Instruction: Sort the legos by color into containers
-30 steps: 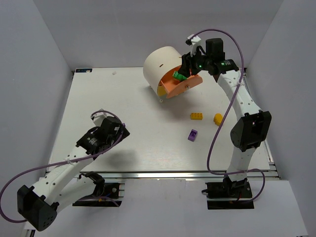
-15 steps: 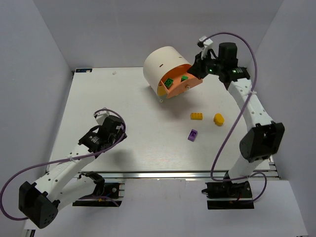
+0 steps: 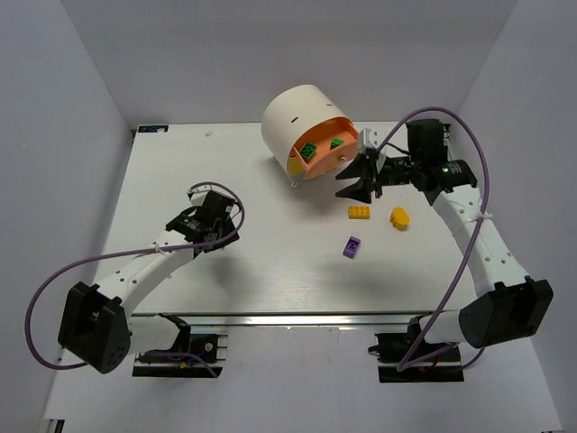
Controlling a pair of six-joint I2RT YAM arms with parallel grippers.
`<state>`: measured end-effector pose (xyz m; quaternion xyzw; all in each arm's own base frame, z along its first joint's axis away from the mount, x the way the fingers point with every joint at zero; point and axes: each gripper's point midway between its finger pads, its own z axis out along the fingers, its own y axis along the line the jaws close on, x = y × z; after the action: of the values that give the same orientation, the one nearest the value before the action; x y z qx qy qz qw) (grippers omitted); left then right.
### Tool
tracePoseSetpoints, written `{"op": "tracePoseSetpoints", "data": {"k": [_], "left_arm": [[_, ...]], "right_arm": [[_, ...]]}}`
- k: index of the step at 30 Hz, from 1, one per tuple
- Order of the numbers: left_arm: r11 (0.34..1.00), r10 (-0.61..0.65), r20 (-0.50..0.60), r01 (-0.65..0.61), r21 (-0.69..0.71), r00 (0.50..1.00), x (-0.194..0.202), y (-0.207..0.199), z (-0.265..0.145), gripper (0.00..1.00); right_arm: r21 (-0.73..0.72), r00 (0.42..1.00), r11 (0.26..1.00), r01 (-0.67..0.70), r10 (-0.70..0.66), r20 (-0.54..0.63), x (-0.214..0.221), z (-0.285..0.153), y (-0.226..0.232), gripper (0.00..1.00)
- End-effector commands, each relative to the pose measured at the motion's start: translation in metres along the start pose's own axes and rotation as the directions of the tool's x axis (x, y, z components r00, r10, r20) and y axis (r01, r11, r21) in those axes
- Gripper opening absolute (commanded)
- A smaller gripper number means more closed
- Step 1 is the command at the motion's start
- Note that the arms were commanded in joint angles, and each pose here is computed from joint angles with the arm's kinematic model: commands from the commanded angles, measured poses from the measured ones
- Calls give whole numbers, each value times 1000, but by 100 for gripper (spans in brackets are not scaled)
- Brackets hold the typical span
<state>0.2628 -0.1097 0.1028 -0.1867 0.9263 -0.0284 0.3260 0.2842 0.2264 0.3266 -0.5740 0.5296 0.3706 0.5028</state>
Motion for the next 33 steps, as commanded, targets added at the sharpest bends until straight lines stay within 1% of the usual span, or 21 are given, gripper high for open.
{"op": "tracePoseSetpoints", "data": {"k": [1, 2, 3, 6, 8, 11, 15, 18, 19, 20, 21, 22, 24, 25, 28, 29, 30, 32, 33], "left_arm": [[998, 8, 16, -9, 59, 1000, -25, -18, 0, 60], [998, 21, 12, -21, 56, 1000, -28, -17, 1, 65], [999, 17, 8, -17, 46, 1000, -33, -16, 5, 67], [999, 22, -10, -21, 32, 1000, -42, -11, 10, 68], [999, 21, -29, -20, 50, 999, -45, -12, 13, 68], [996, -16, -65, 22, 87, 998, -48, -11, 17, 66], [986, -101, -113, 115, 123, 988, -49, -6, 17, 66], [969, -193, -146, 212, 126, 970, -49, -1, 12, 70], [957, -250, -156, 268, 107, 956, -48, 1, 10, 72], [948, -288, -157, 304, 92, 945, -49, 5, 11, 73], [936, -311, -191, 334, 109, 931, -45, -1, 8, 73], [913, -375, -201, 398, 90, 905, -46, 0, 9, 75], [889, -435, -241, 457, 42, 868, -38, 3, 11, 76], [861, -489, -252, 508, 13, 835, -37, 4, 13, 77], [820, -564, -278, 568, -75, 777, -32, 10, 19, 79], [815, -574, -286, 571, -104, 767, -28, 12, 19, 79], [803, -591, -273, 584, -118, 759, -33, 14, 20, 80], [795, -605, -256, 590, -143, 754, -35, 18, 21, 82], [789, -613, -243, 596, -146, 752, -38, 18, 21, 85]], "right_arm": [[-107, 999, 994, 17, -22, -42, 21, 0, 39, 51], [-115, 998, 993, 17, -23, -56, 26, -1, 44, 53], [-125, 998, 992, 21, -29, -62, 27, 1, 50, 53], [-140, 996, 990, 5, -17, -85, 40, 1, 66, 54], [-153, 995, 988, -7, -8, -98, 49, 0, 77, 54], [-193, 993, 980, -40, 18, -114, 61, 2, 96, 54], [-239, 986, 967, -89, 53, -156, 82, 4, 117, 54], [-256, 982, 961, -108, 62, -181, 93, 6, 125, 55], [-258, 980, 959, -112, 65, -187, 96, 7, 126, 55], [-263, 979, 958, -115, 65, -192, 98, 8, 127, 55], [-267, 979, 956, -118, 66, -194, 99, 9, 129, 56], [-266, 978, 956, -122, 69, -198, 101, 10, 128, 56], [-268, 977, 955, -125, 71, -203, 103, 11, 129, 57], [-269, 976, 954, -133, 78, -205, 104, 12, 129, 57], [-274, 973, 951, -144, 86, -213, 106, 14, 131, 58], [-275, 973, 950, -146, 87, -215, 107, 14, 132, 58], [-277, 972, 949, -148, 89, -216, 108, 14, 133, 58], [-283, 970, 946, -157, 95, -222, 111, 14, 137, 58], [-286, 969, 945, -160, 95, -226, 113, 15, 138, 59]]}}
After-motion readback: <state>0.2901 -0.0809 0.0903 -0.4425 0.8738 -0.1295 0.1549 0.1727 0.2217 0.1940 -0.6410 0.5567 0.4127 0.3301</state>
